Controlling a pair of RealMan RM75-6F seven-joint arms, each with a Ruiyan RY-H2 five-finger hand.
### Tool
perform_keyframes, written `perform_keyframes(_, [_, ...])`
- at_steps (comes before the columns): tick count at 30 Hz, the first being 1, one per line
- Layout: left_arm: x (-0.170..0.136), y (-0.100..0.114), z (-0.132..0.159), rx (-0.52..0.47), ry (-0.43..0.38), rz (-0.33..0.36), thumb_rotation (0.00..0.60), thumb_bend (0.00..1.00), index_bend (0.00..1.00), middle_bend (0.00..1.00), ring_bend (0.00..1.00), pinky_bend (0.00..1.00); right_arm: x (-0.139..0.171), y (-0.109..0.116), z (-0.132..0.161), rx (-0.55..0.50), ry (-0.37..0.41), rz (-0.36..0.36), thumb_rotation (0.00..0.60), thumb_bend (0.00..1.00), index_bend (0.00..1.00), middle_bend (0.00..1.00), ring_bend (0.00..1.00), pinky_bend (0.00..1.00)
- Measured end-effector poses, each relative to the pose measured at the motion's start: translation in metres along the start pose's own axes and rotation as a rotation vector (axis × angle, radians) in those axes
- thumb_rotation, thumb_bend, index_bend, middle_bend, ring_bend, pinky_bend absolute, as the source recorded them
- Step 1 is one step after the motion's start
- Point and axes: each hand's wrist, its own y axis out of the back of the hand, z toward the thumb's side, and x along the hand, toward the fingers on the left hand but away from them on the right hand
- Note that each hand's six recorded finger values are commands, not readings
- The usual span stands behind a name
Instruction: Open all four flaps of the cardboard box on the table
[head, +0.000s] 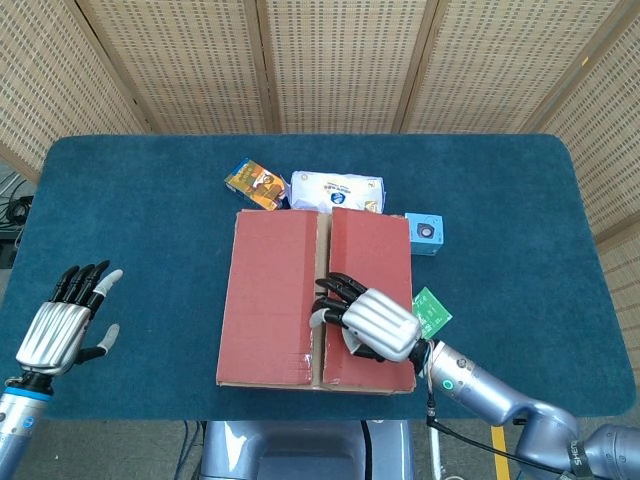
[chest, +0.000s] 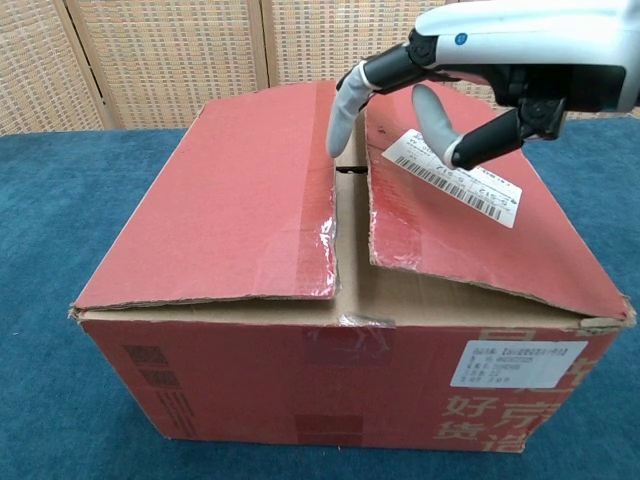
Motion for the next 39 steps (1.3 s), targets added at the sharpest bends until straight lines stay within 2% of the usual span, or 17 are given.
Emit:
perform_keyframes(6, [0.001,-0.002,0.0,-0.006,-0.001,-0.005,0.514,0.44,0.07,0.0,0.0,0.0,-0.003,-0.003,-0.003,0.011,-0.008,0.01,0.6,1.0,0.34,0.31,0.0,0.02])
perform_keyframes(16, [0.002,-0.001,0.0,-0.008,0.002,-0.004,0.515,0.44,0.07,0.0,0.0,0.0,-0.004,-0.003,-0.011,0.03,-0.026,-0.008,0.6,1.0,0.38,0.44,0.02,0.02])
perform_keyframes(22, [0.002,0.001,-0.001,-0.006,0.002,0.005,0.514,0.44,0.07,0.0,0.0,0.0,-0.002,0.002,-0.011,0.047,-0.025,-0.022,0.6,1.0,0.38,0.46,0.03,0.02])
perform_keyframes(31, [0.002,0.005,-0.002,-0.001,-0.005,0.015,0.513,0.44,0.07,0.0,0.0,0.0,0.009,0.026,-0.013,0.107,-0.04,-0.063,0.6,1.0,0.39,0.47,0.04,0.02])
perform_keyframes(39, [0.002,0.007,0.002,-0.008,-0.023,0.017,0.514,0.44,0.07,0.0,0.0,0.0,0.031,0.053,-0.026,0.18,-0.101,-0.102,0.6,1.0,0.39,0.47,0.04,0.02])
